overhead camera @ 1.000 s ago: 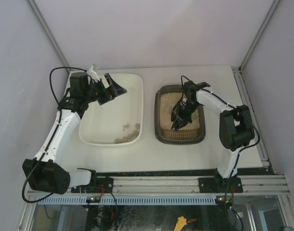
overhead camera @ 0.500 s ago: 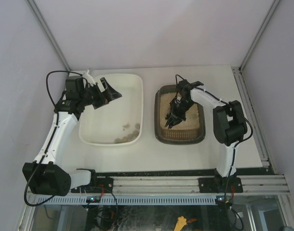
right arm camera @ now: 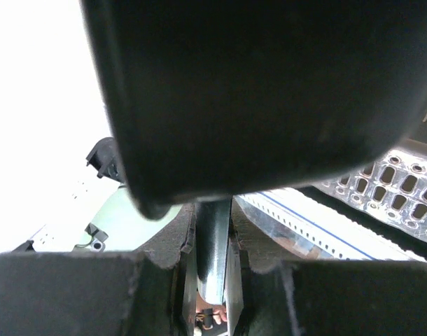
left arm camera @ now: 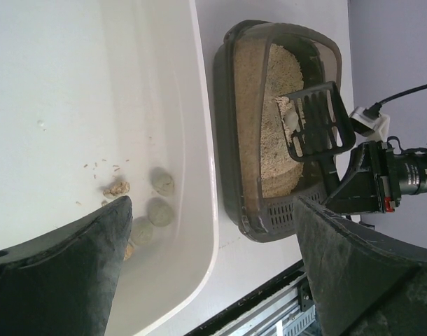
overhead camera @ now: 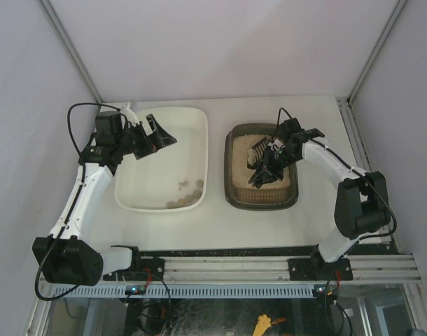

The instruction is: Clean the litter box

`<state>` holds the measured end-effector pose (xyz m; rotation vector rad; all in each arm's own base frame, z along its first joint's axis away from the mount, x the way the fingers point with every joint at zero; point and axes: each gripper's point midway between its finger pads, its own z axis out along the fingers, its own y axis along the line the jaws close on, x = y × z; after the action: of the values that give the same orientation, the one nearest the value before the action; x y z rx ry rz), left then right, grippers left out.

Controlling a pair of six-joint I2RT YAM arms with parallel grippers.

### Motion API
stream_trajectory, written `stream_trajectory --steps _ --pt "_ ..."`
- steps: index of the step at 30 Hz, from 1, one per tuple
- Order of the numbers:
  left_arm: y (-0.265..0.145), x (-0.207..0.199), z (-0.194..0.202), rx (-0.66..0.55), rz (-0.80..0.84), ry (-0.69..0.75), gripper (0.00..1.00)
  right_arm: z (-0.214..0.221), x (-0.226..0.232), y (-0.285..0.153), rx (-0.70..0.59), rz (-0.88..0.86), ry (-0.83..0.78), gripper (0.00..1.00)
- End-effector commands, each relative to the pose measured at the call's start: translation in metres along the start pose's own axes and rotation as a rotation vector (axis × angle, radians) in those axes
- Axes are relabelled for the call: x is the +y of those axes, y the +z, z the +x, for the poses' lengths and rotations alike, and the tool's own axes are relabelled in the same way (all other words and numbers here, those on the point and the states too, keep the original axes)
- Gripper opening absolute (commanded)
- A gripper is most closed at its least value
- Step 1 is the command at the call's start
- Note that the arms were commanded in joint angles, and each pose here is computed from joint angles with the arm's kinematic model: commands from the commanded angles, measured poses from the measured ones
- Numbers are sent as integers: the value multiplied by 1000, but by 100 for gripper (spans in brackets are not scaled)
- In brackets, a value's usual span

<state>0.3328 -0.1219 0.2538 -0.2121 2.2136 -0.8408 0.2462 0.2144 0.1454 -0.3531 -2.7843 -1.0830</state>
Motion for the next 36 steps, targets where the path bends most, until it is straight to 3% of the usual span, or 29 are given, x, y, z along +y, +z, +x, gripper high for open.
stream_trajectory --steps 1,7,12,16,23,28,33,36 --pt "-7 1 -4 -31 -10 31 100 3 8 -2 -24 -102 -41 0" --pt "-22 7 -4 -26 -73 121 100 0 -4 3 -145 -254 -96 0" --pt "-39 23 -1 -4 -183 212 100 -4 7 -11 -370 -428 -293 0" --pt "-50 43 2 16 -286 290 100 7 21 -27 -461 -561 -460 0" --pt "-59 71 14 59 -415 313 100 26 12 -46 -516 -867 -463 0" --pt "-60 82 23 61 -453 292 100 46 7 -10 -387 -859 -482 0" --pt "-63 86 26 36 -465 286 100 37 -3 -24 -472 -891 -449 0" --pt "-66 89 28 22 -477 292 100 41 2 -22 -450 -894 -459 0"
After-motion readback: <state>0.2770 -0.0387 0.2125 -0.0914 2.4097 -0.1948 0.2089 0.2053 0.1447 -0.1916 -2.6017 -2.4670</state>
